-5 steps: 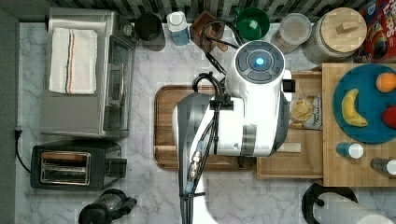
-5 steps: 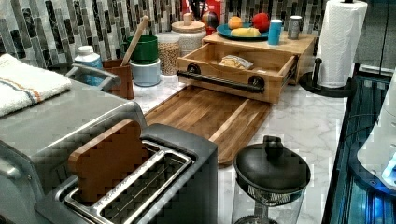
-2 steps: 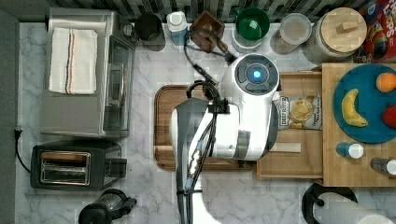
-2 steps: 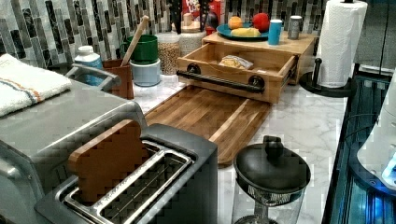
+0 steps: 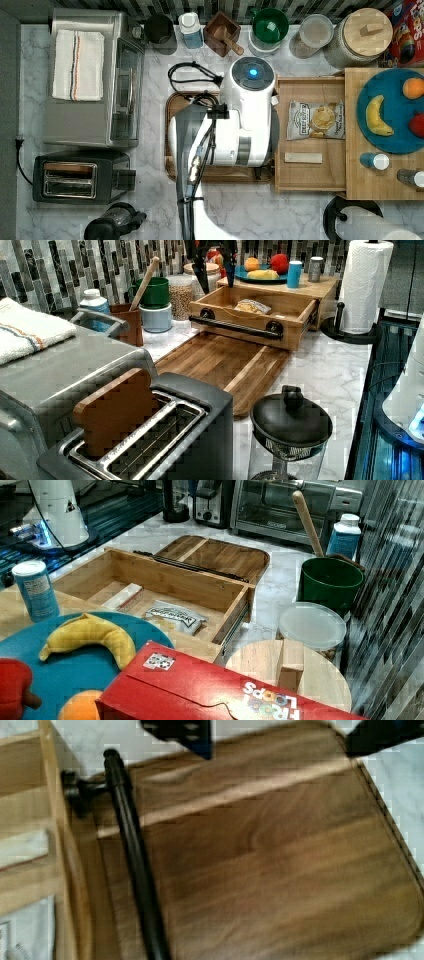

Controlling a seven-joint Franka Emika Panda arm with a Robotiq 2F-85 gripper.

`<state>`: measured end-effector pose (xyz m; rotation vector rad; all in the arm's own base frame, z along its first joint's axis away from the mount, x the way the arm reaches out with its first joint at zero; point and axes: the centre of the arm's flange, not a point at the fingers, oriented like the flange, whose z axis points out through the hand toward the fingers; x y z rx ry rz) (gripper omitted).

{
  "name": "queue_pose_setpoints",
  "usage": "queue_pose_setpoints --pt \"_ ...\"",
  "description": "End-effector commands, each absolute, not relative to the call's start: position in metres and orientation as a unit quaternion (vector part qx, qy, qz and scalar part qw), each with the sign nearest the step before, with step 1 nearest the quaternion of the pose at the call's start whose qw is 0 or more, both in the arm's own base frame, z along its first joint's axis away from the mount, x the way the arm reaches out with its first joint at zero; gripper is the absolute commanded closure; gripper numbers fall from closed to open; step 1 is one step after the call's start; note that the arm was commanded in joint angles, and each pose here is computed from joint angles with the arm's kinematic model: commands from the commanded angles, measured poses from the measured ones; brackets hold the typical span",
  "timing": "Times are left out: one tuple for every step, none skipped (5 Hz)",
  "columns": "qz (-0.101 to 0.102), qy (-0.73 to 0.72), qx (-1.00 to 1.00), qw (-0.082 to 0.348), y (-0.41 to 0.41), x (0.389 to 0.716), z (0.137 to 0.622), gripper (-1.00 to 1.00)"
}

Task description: Close the drawer.

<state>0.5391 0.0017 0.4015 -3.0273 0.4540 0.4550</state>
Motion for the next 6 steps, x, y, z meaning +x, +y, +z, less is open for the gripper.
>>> queue_pose_setpoints --pt "0.072 0.006 -0.997 0.024 0.055 0.541 0.398 1.00" --pt "0.057 -0.011 -0.998 0.025 0.048 0.538 0.364 1.00" --pt "0.030 -0.042 -0.999 0.015 0.043 0.535 0.332 1.00" --pt "0.026 -0.067 -0.997 0.006 0.037 0.535 0.314 1.00" --pt "0.034 -0.067 -0.997 -0.009 0.032 0.539 0.301 1.00" --pt "0.044 -0.064 -0.997 0.004 0.022 0.543 0.287 1.00"
